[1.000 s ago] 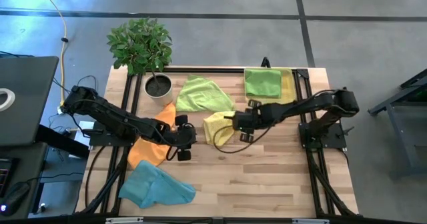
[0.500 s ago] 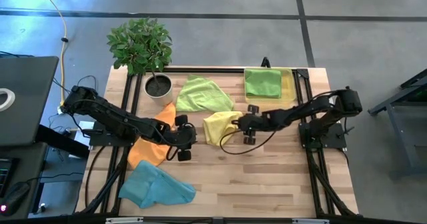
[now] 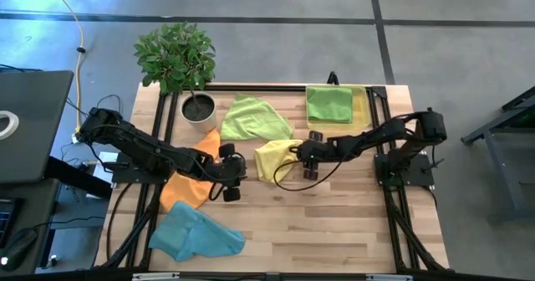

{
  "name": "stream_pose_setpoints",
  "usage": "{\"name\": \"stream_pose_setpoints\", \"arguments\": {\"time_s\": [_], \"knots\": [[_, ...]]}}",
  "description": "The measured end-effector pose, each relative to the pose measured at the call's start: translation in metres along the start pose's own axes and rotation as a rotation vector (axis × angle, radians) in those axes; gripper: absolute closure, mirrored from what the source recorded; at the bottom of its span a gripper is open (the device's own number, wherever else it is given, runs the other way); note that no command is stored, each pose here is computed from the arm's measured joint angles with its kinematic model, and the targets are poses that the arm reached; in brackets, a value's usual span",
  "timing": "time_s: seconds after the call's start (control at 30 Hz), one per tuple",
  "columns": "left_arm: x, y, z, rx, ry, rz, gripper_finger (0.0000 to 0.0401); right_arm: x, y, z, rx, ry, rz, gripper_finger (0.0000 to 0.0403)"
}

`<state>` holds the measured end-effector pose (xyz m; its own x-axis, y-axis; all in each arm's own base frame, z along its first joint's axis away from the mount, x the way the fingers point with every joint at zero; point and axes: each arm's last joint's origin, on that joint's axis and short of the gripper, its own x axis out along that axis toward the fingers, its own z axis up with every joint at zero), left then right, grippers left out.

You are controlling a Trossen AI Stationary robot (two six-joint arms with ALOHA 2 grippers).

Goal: Fold microfiber towels
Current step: Fold the yellow microfiber towel

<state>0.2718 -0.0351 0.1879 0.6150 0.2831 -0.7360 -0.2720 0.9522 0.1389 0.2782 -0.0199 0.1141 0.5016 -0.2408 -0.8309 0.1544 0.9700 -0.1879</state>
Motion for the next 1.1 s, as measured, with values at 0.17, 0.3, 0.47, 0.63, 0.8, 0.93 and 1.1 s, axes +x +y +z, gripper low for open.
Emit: {"name": "stream_pose_setpoints", "arguments": {"time_s": [0.17,0.3,0.47,0.63,0.8,0.93,1.1], "knots": [[0.0,0.0,0.0,-0.002,0.0,-0.001,0.0272,0.001,-0.002,0.0,0.028,-0.002,0.008,0.0276],[0.0,-0.001,0.0,-0.015,0.0,-0.003,0.0272,0.001,-0.001,0.0,0.066,0.002,0.025,0.0316],[0.0,-0.001,0.0,-0.015,0.0,-0.002,0.0272,0.001,0.0,-0.001,0.14,0.01,0.069,0.0388],[0.0,-0.001,0.0,-0.008,-0.001,-0.002,0.0272,-0.007,0.004,0.001,0.221,0.002,0.105,0.0394],[0.0,-0.002,0.005,0.057,-0.056,-0.01,0.0272,-0.035,0.008,0.013,0.337,-0.033,0.154,0.04],[-0.002,-0.004,0.016,0.122,-0.161,-0.024,0.0272,-0.059,0.015,0.029,0.388,-0.049,0.184,0.0401],[0.0,-0.005,0.028,0.131,-0.272,-0.024,0.0272,-0.085,0.029,0.052,0.41,-0.086,0.221,0.0402]]}}
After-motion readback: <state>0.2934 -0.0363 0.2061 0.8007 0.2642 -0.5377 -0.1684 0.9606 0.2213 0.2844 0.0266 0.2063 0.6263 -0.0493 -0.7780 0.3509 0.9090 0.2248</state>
